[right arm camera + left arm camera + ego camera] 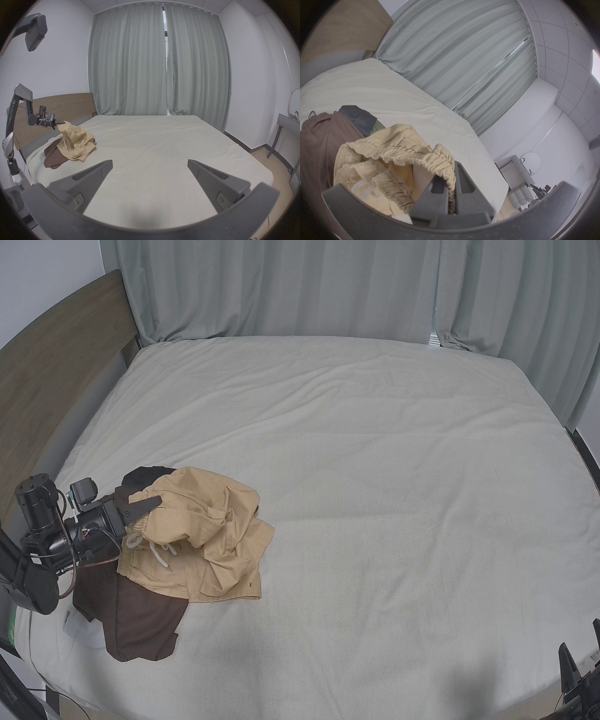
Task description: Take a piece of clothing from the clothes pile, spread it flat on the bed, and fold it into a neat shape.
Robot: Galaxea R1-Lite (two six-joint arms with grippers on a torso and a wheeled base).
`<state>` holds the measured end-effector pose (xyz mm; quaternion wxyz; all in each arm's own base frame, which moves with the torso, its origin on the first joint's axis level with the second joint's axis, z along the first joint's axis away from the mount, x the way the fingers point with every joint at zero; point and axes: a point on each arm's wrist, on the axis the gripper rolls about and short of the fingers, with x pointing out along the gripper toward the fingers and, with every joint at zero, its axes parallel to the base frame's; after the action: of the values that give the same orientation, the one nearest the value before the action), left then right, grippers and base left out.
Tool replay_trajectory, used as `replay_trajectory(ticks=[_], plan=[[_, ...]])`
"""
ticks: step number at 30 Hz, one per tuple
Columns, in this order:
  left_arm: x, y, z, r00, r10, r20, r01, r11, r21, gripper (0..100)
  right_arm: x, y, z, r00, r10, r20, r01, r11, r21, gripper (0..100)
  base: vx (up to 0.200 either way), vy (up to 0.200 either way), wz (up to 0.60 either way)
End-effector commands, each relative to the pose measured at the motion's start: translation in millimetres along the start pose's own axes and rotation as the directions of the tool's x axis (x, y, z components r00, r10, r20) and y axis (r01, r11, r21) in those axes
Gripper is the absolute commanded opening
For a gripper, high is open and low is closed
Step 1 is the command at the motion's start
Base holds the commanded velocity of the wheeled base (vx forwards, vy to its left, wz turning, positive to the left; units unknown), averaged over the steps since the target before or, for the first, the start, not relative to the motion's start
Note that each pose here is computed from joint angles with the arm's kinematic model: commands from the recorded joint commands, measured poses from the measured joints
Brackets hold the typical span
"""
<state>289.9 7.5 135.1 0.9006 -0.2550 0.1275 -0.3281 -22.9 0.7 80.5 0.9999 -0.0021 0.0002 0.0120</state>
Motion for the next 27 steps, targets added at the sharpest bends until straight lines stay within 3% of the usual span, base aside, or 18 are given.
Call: replay_trajectory(ticks=[1, 11, 17, 18, 27], plan=[[-4.2, -14.0, -4.4, 1.0, -0.014, -0.003, 0.014, 1.0, 0.005, 0, 0.1, 0.0, -5.2, 1.0, 0.001, -0.001, -0.001, 1.0, 0.001, 100, 0.0, 0.0, 0.0], [-0.2, -23.4, -9.5, 0.999, 0.031, 0.03, -0.029, 0.999, -0.045, 0, 0.0, 0.0, -5.0, 1.0, 0.001, -0.001, -0.001, 1.0, 0.0, 100, 0.0, 0.0, 0.0], [10.4, -48.0, -4.1, 0.993, 0.028, 0.11, -0.009, 0.987, -0.162, 0, 0.1, 0.0, -5.4, 1.0, 0.001, -0.003, -0.001, 1.0, 0.0, 100, 0.0, 0.0, 0.0], [15.9, -57.8, 0.8, 0.985, 0.047, 0.166, -0.011, 0.977, -0.213, 0, 0.0, 0.0, -5.0, 1.0, 0.001, -0.001, -0.001, 1.0, 0.001, 100, 0.0, 0.0, 0.0], [31.1, -77.9, 2.0, 0.963, 0.094, 0.252, -0.016, 0.955, -0.295, 0, 0.0, 0.0, -4.8, 1.0, 0.0, 0.0, 0.0, 1.0, 0.001, 100, 0.0, 0.0, 0.0]])
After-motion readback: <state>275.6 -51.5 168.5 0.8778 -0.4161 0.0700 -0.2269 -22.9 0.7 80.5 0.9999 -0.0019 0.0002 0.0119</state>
